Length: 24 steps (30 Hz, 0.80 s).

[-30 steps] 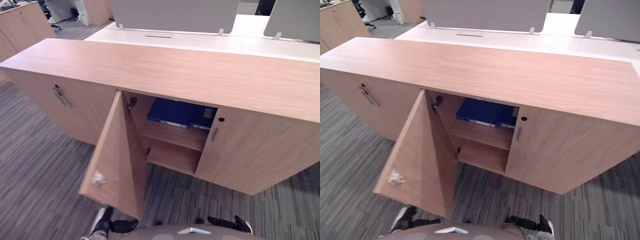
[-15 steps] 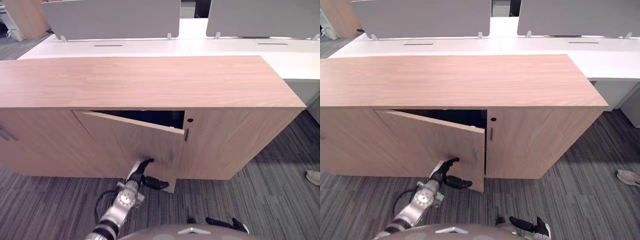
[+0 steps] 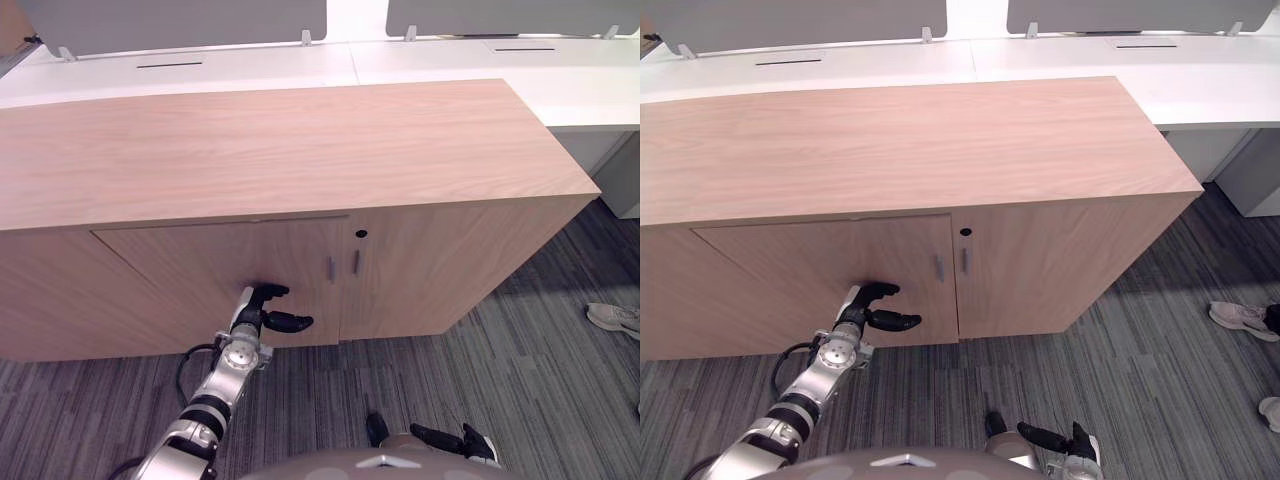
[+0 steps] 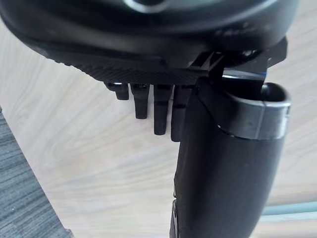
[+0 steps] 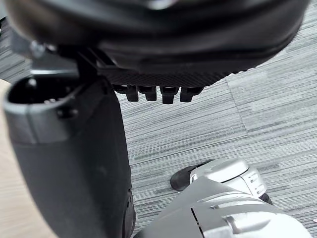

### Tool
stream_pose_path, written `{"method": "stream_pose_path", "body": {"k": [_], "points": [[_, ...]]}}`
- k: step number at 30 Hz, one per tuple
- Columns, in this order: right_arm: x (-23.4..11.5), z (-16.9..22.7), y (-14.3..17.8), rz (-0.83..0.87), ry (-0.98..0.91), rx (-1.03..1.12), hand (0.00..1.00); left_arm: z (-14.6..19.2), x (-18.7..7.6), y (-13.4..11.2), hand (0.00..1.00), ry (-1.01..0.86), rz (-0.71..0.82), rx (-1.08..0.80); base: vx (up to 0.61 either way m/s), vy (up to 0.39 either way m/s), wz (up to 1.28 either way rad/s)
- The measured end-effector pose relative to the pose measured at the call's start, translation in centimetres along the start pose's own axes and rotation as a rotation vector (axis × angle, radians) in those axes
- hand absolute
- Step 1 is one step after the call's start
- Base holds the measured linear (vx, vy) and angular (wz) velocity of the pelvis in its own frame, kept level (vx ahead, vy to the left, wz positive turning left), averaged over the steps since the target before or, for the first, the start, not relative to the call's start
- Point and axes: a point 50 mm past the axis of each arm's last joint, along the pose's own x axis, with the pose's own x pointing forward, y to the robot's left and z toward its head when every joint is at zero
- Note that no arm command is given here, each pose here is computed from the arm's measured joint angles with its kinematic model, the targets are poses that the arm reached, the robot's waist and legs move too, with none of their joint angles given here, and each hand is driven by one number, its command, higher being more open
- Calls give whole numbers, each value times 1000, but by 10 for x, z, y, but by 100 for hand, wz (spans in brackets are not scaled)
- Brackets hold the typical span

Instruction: Walk over to the cabinet, pick up the folder, carry it to the office cabinet, place the folder inside the office cabinet, then close the office cabinet door

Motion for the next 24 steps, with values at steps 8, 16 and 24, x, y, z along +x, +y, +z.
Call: {"method": "stream_pose_path", "body": {"k": [8,16,24], "points": [[0,-1,0,-4,8,-1,100,-31,-27,-25,100,64,-67,-91,0,-39,-1],[2,4,0,-6,18,7,100,-105,-68,-37,100,361,-68,-201,-16,-64,-10],[3,7,-2,-15,20,55,100,-165,-107,-26,100,654,50,-310,-62,-29,1]]}}
